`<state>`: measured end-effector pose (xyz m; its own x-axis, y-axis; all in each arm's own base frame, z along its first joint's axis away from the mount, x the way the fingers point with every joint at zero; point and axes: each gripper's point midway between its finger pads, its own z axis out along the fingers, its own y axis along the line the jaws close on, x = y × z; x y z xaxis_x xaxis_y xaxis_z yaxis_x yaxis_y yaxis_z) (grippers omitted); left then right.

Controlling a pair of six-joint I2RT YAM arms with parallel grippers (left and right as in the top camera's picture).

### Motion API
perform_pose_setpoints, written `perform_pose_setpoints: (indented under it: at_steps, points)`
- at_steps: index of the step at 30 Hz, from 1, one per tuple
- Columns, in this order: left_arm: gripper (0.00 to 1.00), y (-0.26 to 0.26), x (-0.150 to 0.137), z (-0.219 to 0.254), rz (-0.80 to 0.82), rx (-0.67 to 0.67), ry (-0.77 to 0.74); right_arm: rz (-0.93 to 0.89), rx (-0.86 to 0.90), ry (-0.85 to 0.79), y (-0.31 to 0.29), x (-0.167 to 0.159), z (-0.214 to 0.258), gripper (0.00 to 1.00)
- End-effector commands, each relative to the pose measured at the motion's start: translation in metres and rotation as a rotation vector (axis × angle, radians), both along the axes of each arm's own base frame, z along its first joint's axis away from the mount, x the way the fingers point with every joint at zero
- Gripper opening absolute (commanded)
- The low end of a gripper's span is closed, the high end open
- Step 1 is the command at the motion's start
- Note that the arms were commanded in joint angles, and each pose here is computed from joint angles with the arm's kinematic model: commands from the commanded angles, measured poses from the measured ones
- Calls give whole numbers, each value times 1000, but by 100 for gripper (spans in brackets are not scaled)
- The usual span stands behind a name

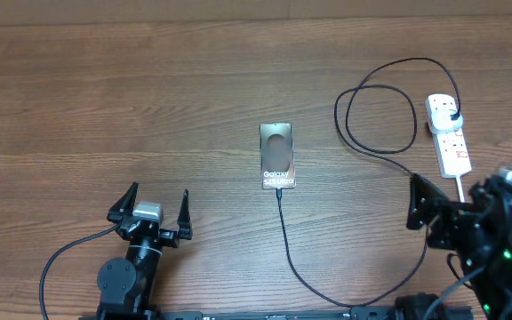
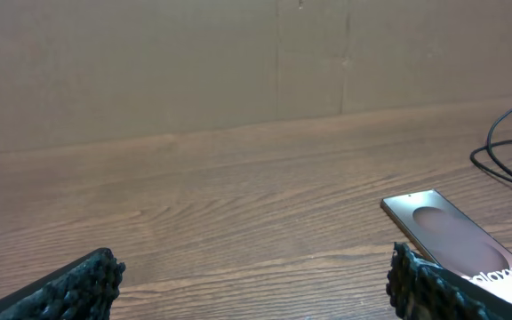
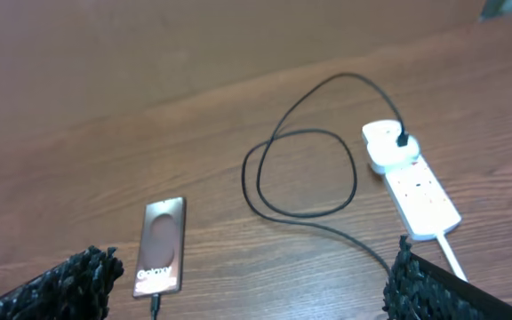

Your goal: Plug charger to phone and switch on socket

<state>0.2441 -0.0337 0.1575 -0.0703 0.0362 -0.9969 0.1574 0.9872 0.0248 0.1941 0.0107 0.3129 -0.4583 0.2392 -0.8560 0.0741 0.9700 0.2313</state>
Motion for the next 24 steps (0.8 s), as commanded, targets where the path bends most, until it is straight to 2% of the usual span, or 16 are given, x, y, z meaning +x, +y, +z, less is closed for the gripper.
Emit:
perform_pose_setpoints:
  at_steps: [1, 9, 16, 24]
  points:
    - [100, 1, 0, -1, 8, 17, -3, 30, 5, 16, 6, 8, -15, 100]
    - [100, 1, 0, -1, 8, 17, -3, 145, -60, -122, 18, 34, -24, 100]
    - [100, 1, 0, -1, 8, 17, -3, 99, -68, -339, 8, 29, -41, 100]
    - [100, 1, 0, -1, 8, 17, -3, 178, -66, -585, 21, 31, -50, 100]
